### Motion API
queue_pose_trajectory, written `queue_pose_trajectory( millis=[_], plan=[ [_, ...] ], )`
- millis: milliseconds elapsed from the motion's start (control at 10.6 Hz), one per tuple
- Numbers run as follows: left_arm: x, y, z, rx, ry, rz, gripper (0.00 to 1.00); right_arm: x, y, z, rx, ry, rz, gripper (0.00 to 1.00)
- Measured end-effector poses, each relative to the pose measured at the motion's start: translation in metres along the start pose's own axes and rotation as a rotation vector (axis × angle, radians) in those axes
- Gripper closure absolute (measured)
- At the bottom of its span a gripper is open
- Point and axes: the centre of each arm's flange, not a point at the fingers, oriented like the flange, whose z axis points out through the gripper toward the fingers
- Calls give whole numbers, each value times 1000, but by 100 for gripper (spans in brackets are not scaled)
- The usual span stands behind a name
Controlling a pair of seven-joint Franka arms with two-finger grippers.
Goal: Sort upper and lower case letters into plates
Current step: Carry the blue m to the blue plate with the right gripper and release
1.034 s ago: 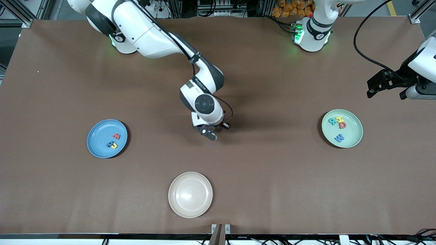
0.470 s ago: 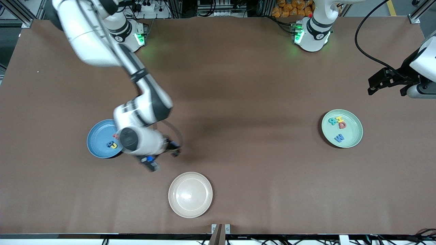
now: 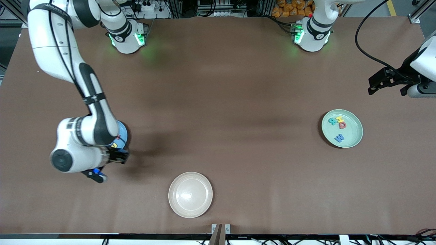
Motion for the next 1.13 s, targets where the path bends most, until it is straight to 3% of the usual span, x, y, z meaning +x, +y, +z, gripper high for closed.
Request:
queue_pose_trajectory(
  millis=[282, 564, 658, 752, 1034, 1128],
  plan=[
    [0, -1, 0, 0, 0, -2, 0, 16, 38, 5, -37, -8, -38, 59],
    [0, -5, -1, 0, 1, -9, 0, 16, 55, 29, -56, -49, -53, 59],
    [-1, -6, -3, 0, 3, -10, 0, 16, 58, 32, -56, -51, -50, 52],
    [-2, -6, -5, 0, 6, -11, 0, 16, 59, 28, -52, -46, -49, 38],
    [-8, -8, -12, -1, 11, -38, 0, 7, 63, -34, -8, 28, -51, 0],
    [-10, -8, -15, -2, 14, -42, 0, -3, 67, -70, 11, 58, -55, 0]
  ],
)
